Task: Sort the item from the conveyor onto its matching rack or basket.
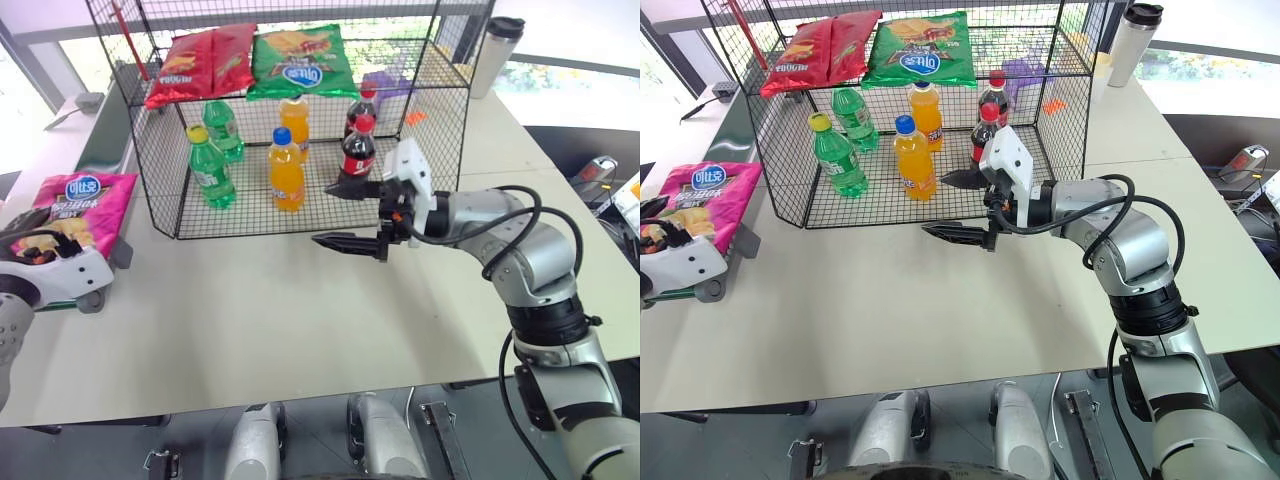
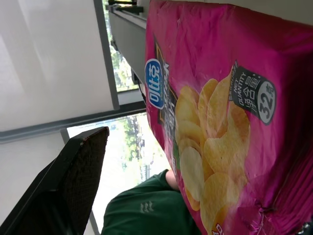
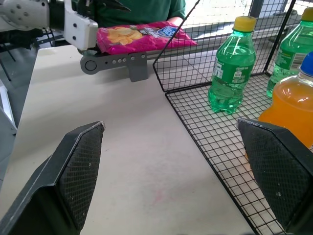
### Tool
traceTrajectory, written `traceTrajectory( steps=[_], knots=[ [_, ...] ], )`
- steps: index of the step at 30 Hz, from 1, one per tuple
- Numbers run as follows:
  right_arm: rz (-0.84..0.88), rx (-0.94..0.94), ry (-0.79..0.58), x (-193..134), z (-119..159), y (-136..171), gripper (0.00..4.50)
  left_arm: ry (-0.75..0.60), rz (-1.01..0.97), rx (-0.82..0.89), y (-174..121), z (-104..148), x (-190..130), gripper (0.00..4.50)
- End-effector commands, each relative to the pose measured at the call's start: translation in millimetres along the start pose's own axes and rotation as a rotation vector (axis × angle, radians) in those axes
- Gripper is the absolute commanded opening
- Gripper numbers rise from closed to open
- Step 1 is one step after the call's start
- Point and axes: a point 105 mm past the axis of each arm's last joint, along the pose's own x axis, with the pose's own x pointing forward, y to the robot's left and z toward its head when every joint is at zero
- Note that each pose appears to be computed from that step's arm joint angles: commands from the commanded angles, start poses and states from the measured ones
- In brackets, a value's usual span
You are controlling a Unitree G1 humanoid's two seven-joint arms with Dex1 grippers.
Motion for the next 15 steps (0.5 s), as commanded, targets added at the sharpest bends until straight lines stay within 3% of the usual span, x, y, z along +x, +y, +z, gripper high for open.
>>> traceTrajectory(
  steps=[1, 3, 11, 15],
  knots=[
    [-0.019, -0.055, -0.033, -5, 13, 0, 4.5, -0.002, -0.019, 0.01, -6, 0, 4, 4.2],
    [-0.021, -0.057, -0.032, -5, 13, 0, 4.5, -0.004, -0.024, 0.008, -8, 0, 5, 3.56],
    [-0.034, -0.057, -0.03, -5, 13, -3, 4.5, 0.0, -0.009, 0.011, -5, -1, 7, 0.04],
    [-0.038, -0.058, -0.035, -4, 13, -3, 4.5, 0.006, 0.011, 0.025, 4, -3, 6, 0.04]
  ],
)
